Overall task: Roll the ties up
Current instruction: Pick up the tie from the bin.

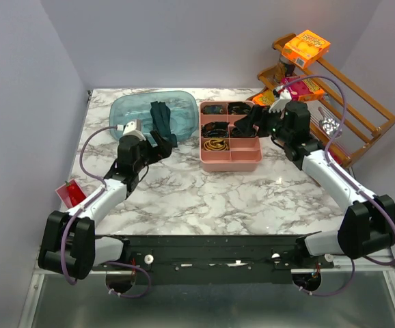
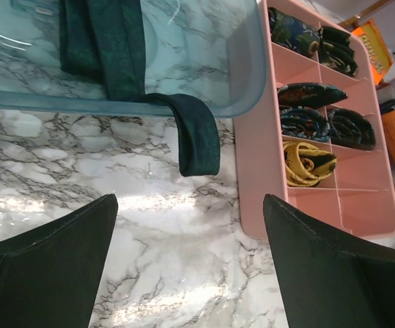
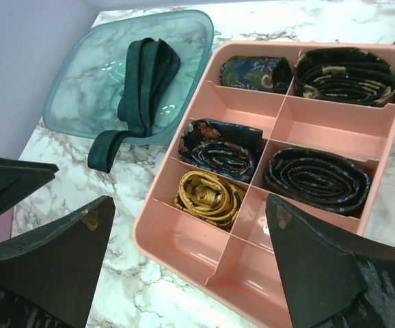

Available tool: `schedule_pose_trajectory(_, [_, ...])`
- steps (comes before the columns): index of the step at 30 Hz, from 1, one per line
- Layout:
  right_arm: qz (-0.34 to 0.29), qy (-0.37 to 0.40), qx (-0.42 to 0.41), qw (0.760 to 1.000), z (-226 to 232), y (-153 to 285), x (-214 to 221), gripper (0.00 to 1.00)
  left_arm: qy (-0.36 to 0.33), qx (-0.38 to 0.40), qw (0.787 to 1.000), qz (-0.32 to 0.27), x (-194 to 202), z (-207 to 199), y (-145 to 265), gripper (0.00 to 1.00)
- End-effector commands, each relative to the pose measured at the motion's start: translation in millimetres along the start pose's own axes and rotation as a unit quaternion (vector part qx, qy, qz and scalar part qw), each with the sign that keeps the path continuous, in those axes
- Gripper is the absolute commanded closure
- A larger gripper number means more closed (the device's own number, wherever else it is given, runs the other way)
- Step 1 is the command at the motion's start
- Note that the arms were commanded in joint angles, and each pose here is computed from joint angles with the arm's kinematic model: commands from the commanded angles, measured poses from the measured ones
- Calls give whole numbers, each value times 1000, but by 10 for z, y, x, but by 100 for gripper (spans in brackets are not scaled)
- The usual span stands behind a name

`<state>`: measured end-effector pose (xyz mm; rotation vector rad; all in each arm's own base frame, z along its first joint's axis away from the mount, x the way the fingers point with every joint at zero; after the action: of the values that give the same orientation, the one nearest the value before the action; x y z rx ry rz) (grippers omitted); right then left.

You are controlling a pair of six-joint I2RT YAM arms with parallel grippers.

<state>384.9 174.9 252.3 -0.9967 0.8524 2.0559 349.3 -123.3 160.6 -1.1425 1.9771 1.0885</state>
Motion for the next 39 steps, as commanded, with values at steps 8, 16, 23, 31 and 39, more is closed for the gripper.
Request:
schedule_pose_trajectory(8, [24,1,-14,1000,34,-21,182,0,39,60,997,18,171,-134,-89,1])
schedule_pose_trajectory(16, [26,4,-11,1000,13,4,219,0,61,117,991,23,193,-285,-338,6])
schedule_pose_trajectory(23, [20,9,-8,1000,17,49,200,0,69,128,989,31,237,-287,-604,16])
schedule_pose_trajectory(31, [18,12,-9,1000,25,62,189,0,61,134,988,38,174,-309,-804,37])
schedule_pose_trajectory(39, [21,12,-11,1000,34,53,184,0,53,154,985,54,213,-360,-783,88])
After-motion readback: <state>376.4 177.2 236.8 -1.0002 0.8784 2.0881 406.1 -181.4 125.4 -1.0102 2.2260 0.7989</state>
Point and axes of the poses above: each gripper's point midway between its finger pads, its own y axis back along the fingers, its own z axis along the line the jaws close on, x = y × z, the point moved 2 cm from there along y, back along the fingers, and after that the axes turned 5 degrees about -y, right-handed, at the moved point
